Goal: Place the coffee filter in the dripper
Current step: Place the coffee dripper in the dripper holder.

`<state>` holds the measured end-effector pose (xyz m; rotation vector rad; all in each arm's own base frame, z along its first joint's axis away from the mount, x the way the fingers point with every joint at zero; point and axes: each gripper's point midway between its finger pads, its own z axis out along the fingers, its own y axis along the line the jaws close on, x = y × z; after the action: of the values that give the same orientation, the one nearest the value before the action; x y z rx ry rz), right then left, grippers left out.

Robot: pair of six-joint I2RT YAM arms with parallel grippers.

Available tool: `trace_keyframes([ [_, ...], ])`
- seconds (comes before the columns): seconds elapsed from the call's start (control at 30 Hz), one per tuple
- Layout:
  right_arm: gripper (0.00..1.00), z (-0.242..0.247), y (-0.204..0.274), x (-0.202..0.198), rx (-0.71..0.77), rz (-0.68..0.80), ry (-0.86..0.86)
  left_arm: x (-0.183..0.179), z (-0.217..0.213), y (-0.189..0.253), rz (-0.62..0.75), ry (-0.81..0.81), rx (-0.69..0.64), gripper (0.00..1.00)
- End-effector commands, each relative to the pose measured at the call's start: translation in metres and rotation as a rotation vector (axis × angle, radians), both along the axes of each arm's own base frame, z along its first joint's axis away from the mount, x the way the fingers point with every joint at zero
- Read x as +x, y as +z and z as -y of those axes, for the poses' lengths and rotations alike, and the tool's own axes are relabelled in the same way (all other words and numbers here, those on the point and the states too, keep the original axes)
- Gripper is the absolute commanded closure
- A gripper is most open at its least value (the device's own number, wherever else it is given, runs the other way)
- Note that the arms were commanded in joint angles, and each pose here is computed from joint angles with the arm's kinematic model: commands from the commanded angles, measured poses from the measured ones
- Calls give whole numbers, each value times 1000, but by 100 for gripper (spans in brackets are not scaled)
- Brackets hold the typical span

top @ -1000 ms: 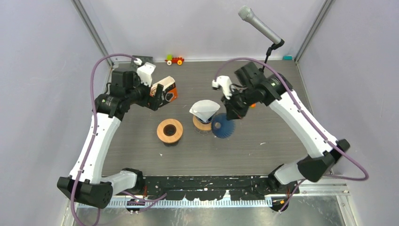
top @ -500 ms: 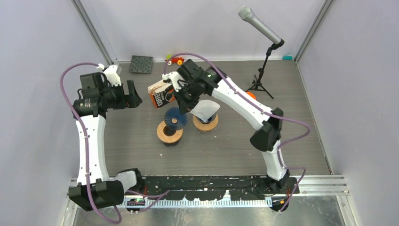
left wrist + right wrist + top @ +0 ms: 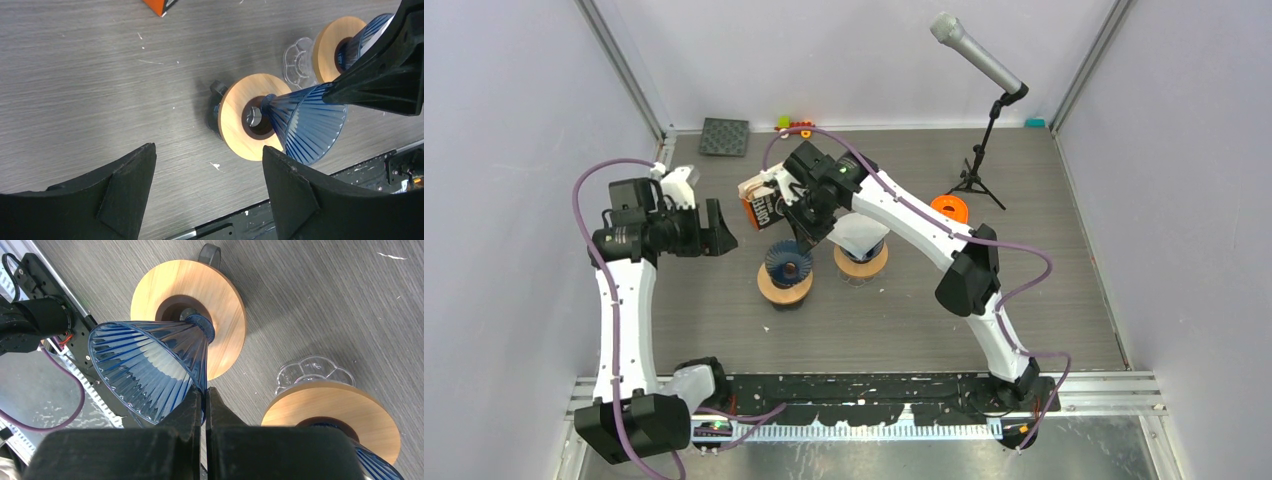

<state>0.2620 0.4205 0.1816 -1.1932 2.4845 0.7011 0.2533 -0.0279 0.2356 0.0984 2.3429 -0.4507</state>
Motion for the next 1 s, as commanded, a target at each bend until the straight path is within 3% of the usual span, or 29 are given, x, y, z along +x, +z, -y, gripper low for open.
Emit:
trace_keyframes([
  [0.0,99,-17,19,-2,76,11,-6,1,7,2,38,-53,-19,21],
  [0.37,99,-23,5,-11,61,-31,4,-4,27,-10,4,-119,-54,25],
  [0.97,100,-26,-19,2,23,-59,-45,0,64,-57,-131,-218,-18,44],
])
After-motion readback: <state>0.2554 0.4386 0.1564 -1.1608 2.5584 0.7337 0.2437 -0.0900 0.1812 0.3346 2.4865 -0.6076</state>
